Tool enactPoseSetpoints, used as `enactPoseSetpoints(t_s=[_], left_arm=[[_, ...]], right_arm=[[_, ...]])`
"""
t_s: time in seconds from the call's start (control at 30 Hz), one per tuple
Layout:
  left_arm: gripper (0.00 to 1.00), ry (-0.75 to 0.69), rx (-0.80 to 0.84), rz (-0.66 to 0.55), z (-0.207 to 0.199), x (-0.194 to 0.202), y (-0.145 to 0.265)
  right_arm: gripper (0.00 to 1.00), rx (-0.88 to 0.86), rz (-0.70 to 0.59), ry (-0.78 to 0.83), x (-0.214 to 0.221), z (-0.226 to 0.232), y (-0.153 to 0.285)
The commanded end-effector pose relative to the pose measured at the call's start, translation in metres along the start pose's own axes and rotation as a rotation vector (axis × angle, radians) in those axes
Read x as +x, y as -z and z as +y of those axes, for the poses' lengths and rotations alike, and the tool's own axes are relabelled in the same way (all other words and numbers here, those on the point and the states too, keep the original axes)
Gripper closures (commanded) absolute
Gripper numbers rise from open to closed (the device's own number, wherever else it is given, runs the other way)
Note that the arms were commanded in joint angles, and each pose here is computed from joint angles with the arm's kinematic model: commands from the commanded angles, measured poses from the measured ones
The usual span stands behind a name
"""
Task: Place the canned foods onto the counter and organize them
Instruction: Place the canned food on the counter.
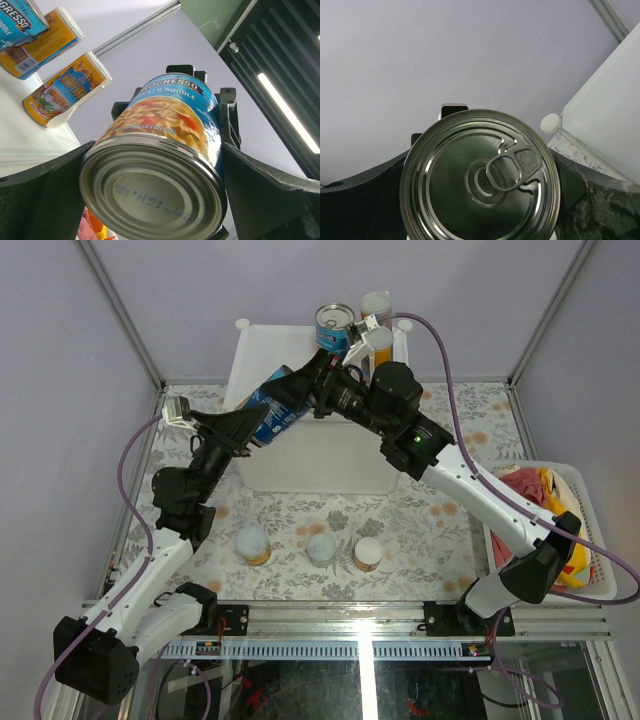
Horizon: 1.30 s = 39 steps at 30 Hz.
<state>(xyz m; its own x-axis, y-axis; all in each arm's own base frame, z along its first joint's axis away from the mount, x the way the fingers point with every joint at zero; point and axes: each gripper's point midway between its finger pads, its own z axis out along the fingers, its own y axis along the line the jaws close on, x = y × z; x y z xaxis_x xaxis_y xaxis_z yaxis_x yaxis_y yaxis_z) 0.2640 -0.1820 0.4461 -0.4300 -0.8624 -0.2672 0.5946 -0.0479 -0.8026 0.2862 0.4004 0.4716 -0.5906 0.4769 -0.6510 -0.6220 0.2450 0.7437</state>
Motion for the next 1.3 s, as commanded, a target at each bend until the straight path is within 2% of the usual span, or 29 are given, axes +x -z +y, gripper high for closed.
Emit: enactPoseSetpoints(t_s=[0.0,0.3,0.5,0.83,1.27], left_arm=[[0.0,-0.065,-0.013,-0.077,-0.005,-0.016,-0.001],[0.0,-0.08,0.037,-0.1,-0.014,-0.02,0.0],[0.0,-0.083,0.075,-0.07,-0.023,-0.016,-0.002],[0.0,-0.086,0.043,-0.076,-0.022,-0.016,0.003],[0.0,-0.103,-0.024,-0.075,-0.014,-0.015,0.01]], right_arm=[[1.0,-0.183,-0.32,0.164,-0.109,0.073,0.027],[1.0,-0.229,-0.335,0.134,-0.123,0.079,0.032],[1.0,-0.248,-0.348,0.117,-0.132,0.079,0.037],[1.0,-0.256,-0.356,0.128,-0.143,0.076,0.04],[1.0,-0.152,-0.294,0.326,-0.146,0.057,0.016]])
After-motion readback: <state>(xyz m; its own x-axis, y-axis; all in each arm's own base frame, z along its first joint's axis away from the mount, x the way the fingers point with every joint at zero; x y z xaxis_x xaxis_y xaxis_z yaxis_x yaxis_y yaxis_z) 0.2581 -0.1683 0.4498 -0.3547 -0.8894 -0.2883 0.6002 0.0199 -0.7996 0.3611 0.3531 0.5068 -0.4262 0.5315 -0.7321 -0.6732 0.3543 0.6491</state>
